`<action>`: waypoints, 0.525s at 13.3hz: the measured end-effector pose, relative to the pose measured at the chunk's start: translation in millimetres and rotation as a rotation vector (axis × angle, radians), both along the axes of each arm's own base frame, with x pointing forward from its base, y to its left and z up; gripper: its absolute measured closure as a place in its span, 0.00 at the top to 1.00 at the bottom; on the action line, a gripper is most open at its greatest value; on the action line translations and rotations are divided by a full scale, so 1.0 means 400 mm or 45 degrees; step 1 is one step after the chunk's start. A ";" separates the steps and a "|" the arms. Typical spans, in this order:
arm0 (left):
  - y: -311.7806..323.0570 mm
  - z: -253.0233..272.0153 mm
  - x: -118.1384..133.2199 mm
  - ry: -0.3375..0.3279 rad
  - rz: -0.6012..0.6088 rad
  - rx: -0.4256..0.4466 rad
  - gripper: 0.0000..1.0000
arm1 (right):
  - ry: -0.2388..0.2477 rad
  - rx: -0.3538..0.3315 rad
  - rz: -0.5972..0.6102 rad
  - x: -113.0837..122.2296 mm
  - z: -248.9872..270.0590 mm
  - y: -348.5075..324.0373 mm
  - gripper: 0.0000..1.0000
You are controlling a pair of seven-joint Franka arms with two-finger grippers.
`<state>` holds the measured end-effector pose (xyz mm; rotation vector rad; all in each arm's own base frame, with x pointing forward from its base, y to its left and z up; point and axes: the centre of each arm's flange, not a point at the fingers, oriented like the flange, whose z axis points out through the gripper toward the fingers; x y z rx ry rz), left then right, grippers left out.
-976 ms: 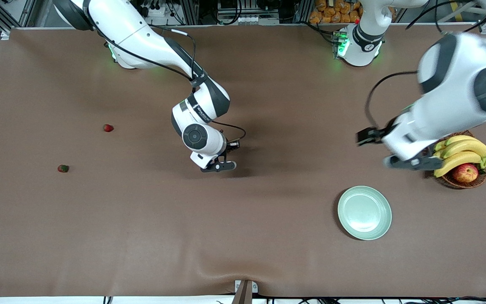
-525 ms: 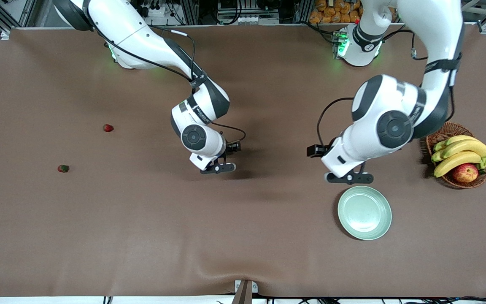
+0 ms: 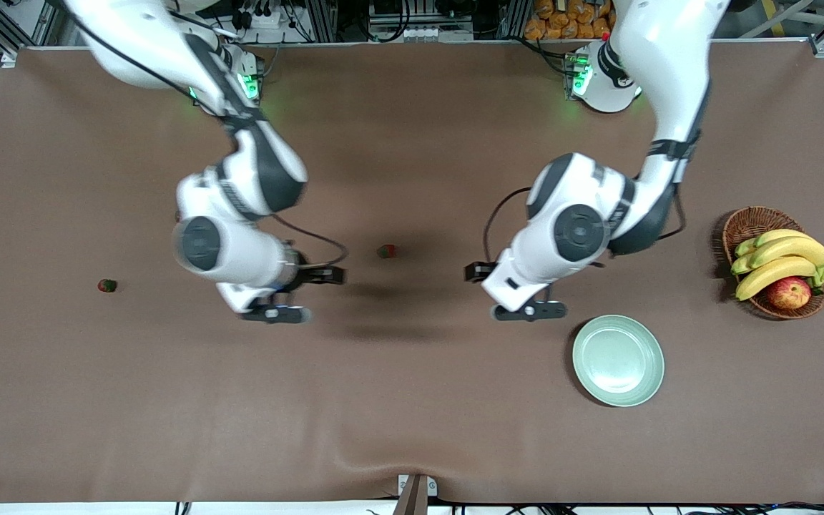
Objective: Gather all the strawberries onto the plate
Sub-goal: 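Set the strawberry mid-table with the right gripper while the left gripper approaches, then grasp the strawberry with the left gripper while the right gripper grasps another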
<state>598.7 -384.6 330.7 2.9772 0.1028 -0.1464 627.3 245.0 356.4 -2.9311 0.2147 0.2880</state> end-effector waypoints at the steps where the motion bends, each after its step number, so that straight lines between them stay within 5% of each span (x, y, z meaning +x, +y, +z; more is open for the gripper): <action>1: -0.061 -0.022 -0.020 -0.038 0.021 -0.020 1.00 | 0.026 -0.052 -0.022 0.013 0.022 -0.090 1.00; 5: -0.338 -0.137 -0.173 -0.278 0.024 0.004 1.00 | 0.053 -0.332 0.036 0.038 0.040 -0.366 1.00; 7: -0.452 -0.229 -0.262 -0.392 -0.022 0.042 1.00 | 0.066 -0.359 0.078 0.042 0.021 -0.464 1.00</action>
